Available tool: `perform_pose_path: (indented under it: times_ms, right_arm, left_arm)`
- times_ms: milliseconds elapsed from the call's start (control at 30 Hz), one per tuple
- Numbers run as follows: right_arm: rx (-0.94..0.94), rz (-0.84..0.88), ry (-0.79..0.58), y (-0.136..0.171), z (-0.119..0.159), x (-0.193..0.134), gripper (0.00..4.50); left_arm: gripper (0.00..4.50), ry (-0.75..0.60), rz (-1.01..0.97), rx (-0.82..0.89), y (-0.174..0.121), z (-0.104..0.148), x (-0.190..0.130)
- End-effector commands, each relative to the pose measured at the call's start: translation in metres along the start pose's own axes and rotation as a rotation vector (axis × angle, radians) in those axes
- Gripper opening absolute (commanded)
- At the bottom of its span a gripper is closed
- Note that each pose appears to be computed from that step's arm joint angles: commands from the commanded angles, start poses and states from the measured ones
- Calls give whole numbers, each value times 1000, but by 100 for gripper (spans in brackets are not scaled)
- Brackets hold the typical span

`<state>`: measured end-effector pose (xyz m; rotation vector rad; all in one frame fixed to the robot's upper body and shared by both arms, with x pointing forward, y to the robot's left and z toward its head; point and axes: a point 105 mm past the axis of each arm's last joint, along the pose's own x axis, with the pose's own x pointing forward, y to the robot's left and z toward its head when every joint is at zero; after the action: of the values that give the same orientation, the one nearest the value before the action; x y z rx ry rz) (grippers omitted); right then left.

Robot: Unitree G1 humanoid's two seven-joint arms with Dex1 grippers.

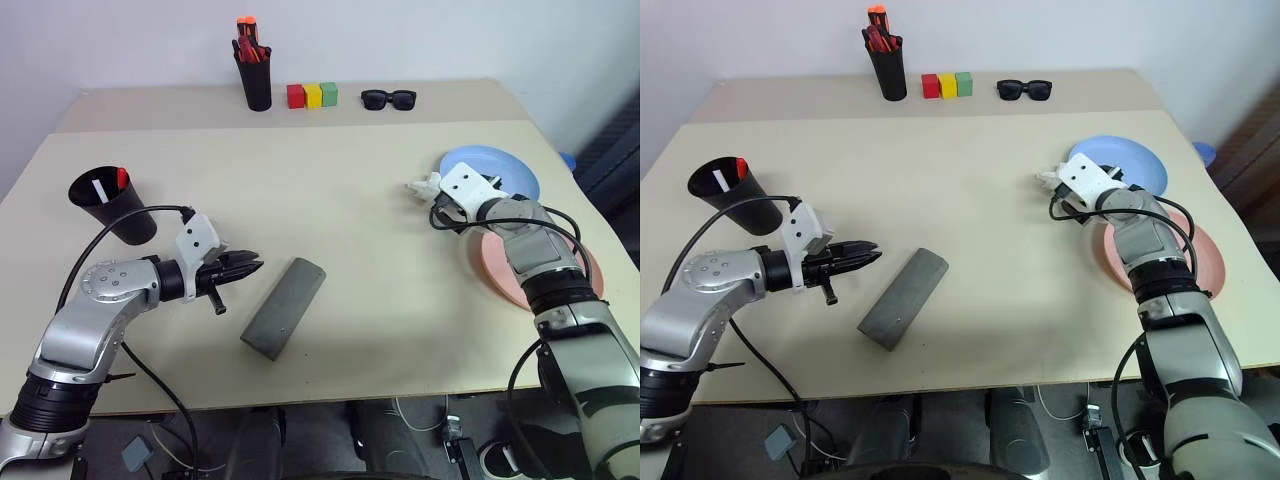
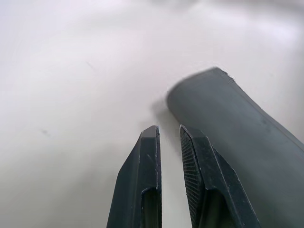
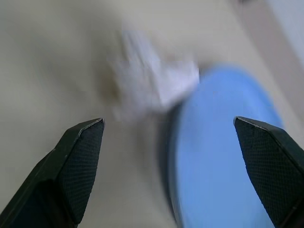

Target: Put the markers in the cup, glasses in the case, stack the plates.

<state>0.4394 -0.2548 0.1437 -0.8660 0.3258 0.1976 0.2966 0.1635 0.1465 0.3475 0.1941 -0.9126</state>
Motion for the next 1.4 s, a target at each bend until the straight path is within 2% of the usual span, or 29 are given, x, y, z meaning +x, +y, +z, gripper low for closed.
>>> perform_pose_path:
  times_ms: [33, 133, 267, 433, 567, 700, 800, 867, 933, 1000, 1100, 1233, 1400]
  right_arm:
    - [-30, -58, 23, -14, -5, 5, 364]
    - [-39, -67, 17, -17, -5, 6, 212]
    - [-68, -89, -48, -25, 9, 1, 4]
    - [-141, -149, -173, -48, 32, -30, 4]
    - [-159, -112, -242, -51, 36, -74, 4]
    - [-190, 32, -146, -35, 2, -127, 4]
    - [-193, 110, -34, -23, -25, -150, 4]
    - [-157, 198, -5, -8, -33, -162, 4]
    - [-148, 261, 3, 4, -35, -168, 73]
    - [-156, 260, -21, 8, -29, -164, 149]
    - [-179, 197, -111, 7, -8, -146, 302]
    - [-63, 147, -233, 17, 21, -103, 302]
    - [60, 29, -200, 16, 28, -34, 302]
  left_arm:
    - [63, -69, 62, 23, 7, 13, -5]
    - [63, -144, 93, -13, 8, 22, -5]
    - [63, -166, 116, -26, 8, 24, -4]
    - [63, -183, 167, -32, 14, 23, 2]
    - [63, -189, 194, -41, 22, 20, 9]
    - [63, -198, 152, -36, 21, 21, 20]
    - [63, -182, 119, -24, 19, 19, 27]
    - [63, -185, 94, -17, 18, 19, 31]
    - [63, -194, 79, -15, 18, 21, 35]
    - [63, -196, 74, -11, 19, 22, 37]
    - [63, -199, 74, -5, 19, 23, 38]
    - [63, -199, 100, -5, 20, 21, 33]
    - [63, -202, 158, -11, 21, 20, 21]
